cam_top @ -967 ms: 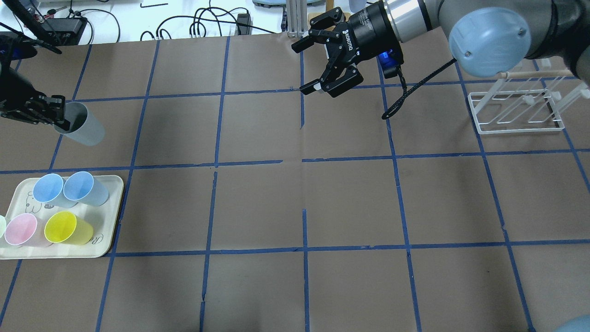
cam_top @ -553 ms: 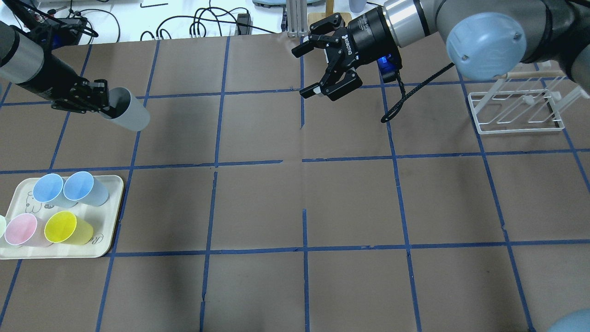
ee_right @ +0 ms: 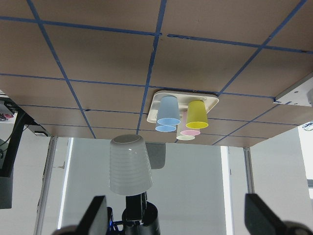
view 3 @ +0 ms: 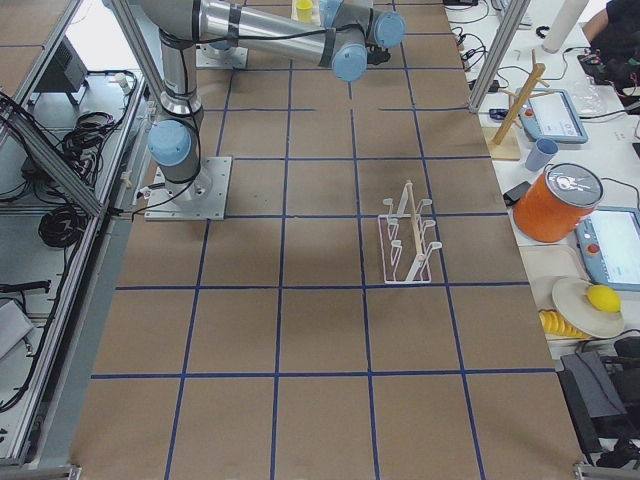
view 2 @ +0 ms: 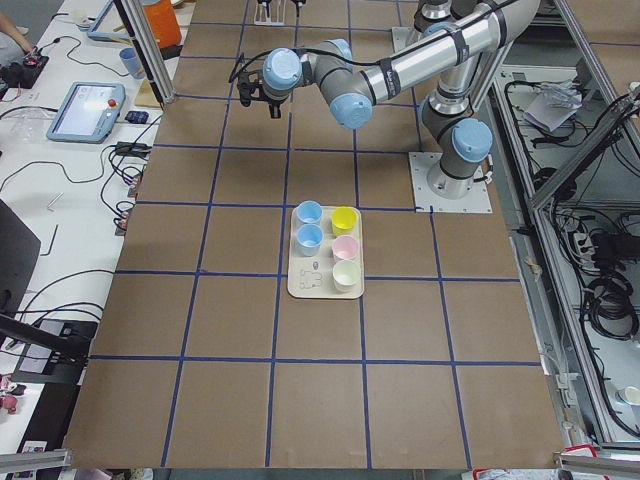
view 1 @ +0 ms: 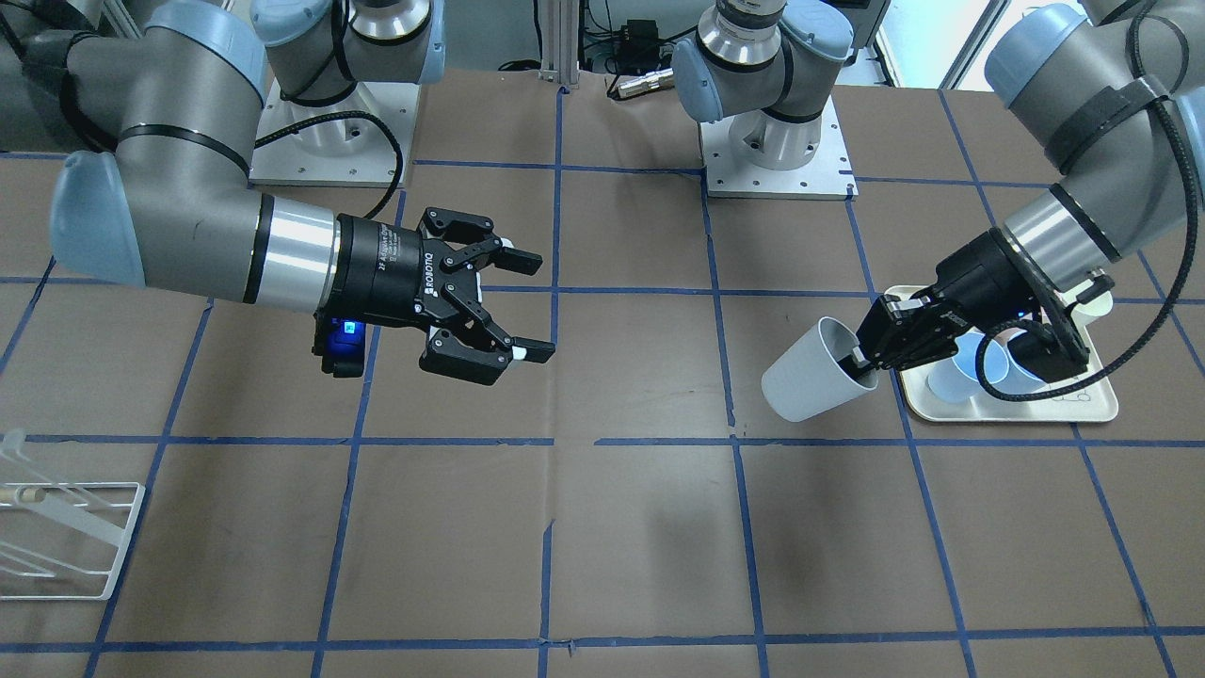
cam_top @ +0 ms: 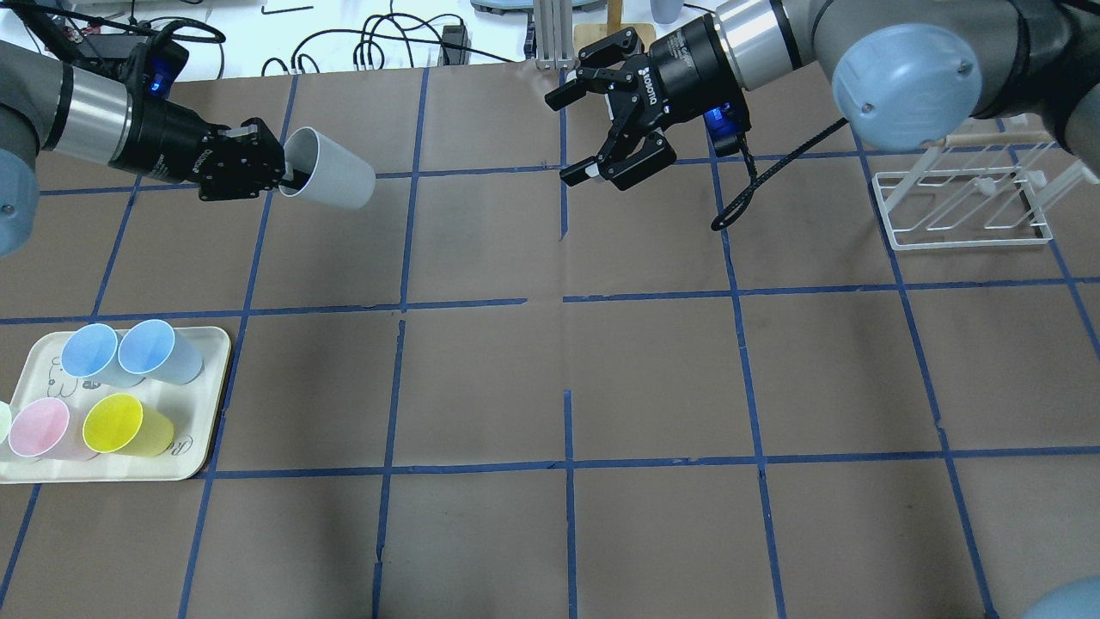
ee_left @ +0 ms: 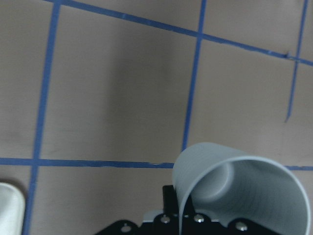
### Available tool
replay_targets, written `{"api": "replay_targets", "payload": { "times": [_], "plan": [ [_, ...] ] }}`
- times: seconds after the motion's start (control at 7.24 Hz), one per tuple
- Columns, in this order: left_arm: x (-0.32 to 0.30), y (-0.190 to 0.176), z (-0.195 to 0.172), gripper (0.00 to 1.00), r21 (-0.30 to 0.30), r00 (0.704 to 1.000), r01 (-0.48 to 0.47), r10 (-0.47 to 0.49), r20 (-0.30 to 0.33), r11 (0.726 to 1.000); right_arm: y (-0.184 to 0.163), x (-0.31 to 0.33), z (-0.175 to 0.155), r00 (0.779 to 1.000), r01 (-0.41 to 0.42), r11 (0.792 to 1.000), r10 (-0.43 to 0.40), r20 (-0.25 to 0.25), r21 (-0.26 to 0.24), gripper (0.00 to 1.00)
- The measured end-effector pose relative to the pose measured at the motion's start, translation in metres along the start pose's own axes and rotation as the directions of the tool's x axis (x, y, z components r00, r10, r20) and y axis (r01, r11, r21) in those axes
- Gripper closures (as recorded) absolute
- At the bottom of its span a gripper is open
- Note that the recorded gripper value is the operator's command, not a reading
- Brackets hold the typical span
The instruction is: Transfer IKEA cup to right arm and place on rack
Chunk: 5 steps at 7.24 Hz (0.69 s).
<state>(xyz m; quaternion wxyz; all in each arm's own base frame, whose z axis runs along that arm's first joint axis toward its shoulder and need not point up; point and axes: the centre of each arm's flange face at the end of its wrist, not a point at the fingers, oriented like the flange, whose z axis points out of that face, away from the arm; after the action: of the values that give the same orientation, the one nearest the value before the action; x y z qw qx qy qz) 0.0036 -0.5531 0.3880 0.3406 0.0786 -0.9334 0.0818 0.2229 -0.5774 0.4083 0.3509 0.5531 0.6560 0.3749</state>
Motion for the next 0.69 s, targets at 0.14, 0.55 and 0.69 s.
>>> {"api": "replay_targets", "payload": {
  "times": [0.14, 0.55, 0.69],
  "plan": [
    [0.007, 0.001, 0.0, 1.0, 0.011, 0.998, 0.012, -0.011, -0.057, 1.0, 0.0, 0.0, 0.0, 1.0, -0.01, 1.0, 0.01, -0.001, -0.002, 0.0],
    [0.016, 0.005, 0.006, 1.0, 0.024, 0.981, 0.037, -0.032, -0.189, 0.999, 0.007, 0.001, 0.003, 1.0, -0.016, 0.999, 0.016, 0.007, -0.039, 0.0],
    [0.021, 0.011, 0.011, 1.0, 0.032, 0.955, 0.056, -0.044, -0.292, 0.998, 0.009, 0.002, 0.004, 1.0, -0.013, 0.999, 0.013, 0.009, -0.049, 0.0]
  ]
}}
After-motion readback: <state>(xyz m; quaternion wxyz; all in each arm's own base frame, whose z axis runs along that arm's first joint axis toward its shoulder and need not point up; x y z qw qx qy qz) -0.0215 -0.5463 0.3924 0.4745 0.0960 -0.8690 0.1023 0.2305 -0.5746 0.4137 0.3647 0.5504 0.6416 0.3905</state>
